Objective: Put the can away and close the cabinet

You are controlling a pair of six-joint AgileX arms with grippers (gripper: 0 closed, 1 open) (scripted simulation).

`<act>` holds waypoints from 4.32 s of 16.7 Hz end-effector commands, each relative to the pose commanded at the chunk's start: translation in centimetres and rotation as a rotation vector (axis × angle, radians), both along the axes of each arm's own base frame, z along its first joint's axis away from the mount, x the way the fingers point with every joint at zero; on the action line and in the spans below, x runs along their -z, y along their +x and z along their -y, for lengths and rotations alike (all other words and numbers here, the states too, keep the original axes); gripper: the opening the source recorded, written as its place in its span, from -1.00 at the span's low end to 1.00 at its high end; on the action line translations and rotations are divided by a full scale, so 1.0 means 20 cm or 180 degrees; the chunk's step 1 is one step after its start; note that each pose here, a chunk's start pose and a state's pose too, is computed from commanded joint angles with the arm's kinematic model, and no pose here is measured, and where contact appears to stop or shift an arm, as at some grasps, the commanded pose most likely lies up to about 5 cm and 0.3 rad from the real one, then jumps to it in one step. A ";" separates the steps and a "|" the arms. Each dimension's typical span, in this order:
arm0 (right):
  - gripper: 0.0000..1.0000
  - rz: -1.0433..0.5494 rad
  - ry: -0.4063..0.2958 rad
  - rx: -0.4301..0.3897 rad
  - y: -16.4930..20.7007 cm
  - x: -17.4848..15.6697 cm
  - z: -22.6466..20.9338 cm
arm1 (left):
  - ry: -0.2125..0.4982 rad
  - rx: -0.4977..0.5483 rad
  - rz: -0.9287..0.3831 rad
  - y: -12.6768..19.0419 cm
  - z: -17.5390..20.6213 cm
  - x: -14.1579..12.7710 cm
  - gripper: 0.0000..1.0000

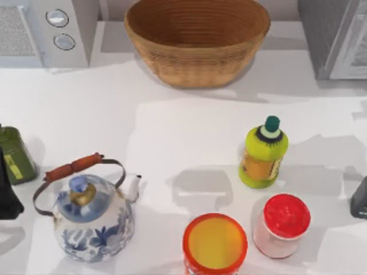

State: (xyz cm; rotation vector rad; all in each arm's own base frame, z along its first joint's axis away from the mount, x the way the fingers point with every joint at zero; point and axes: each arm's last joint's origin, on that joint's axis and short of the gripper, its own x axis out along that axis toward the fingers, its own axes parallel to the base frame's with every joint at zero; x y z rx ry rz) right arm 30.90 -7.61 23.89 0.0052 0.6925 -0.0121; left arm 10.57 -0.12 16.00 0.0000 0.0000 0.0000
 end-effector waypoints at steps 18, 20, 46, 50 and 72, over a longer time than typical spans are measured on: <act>-1.00 0.1600 -0.0223 0.0086 -0.87 0.03 -0.31 | 0.0000 0.0000 0.0000 0.00 0.00 0.00 1.00; -1.00 0.1875 -0.0181 0.0056 -0.96 0.13 -0.33 | 0.0000 0.0000 0.0000 0.00 0.00 0.00 1.00; -1.00 0.1863 -0.0015 -0.0057 -0.67 -0.74 -0.47 | 0.0000 0.0000 0.0000 0.00 0.00 0.00 1.00; -1.00 0.1977 -0.0052 -0.0066 -0.46 -1.09 -0.54 | 0.0000 0.0000 0.0000 0.00 0.00 0.00 1.00; -1.00 0.1941 -0.0095 0.0012 0.14 -1.40 -0.63 | 0.0000 0.0000 0.0000 0.00 0.00 0.00 1.00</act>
